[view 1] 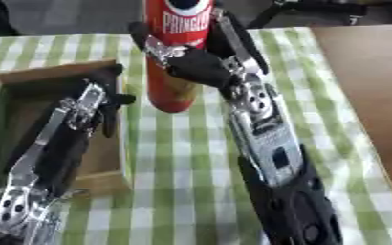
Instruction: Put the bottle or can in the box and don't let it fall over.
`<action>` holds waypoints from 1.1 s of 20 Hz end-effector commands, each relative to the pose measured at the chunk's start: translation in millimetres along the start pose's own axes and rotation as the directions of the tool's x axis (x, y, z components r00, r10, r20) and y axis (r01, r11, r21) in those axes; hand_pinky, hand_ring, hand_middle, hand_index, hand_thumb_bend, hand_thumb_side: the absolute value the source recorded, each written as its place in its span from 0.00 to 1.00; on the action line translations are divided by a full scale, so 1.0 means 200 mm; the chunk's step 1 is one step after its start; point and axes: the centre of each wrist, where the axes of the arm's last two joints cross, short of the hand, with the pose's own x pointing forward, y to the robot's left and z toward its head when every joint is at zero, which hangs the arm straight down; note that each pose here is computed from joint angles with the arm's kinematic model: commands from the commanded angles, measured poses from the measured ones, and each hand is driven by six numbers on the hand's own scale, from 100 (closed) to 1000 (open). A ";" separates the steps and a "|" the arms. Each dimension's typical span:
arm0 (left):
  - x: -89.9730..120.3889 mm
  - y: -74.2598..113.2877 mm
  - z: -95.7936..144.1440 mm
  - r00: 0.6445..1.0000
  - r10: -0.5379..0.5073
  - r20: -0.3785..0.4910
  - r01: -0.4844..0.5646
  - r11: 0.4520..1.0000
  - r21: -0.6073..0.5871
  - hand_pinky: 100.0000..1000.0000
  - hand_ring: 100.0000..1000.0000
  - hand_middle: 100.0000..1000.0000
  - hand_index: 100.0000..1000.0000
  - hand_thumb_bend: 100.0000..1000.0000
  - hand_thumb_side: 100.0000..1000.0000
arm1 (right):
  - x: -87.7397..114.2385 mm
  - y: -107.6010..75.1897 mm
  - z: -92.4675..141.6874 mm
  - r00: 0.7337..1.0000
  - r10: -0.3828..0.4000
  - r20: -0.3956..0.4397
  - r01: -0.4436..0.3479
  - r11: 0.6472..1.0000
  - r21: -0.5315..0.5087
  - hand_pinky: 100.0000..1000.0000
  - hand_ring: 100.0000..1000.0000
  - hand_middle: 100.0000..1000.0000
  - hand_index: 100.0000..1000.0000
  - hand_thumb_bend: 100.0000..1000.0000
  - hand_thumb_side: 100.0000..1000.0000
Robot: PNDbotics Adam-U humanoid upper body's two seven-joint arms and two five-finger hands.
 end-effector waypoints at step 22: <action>-0.10 -0.05 0.12 0.994 -0.064 -0.090 0.043 0.975 -0.218 0.97 0.93 0.45 0.88 0.00 0.86 | 0.06 0.29 -0.13 0.992 -0.123 0.030 0.118 0.982 0.148 0.92 0.59 0.68 0.54 0.00 0.18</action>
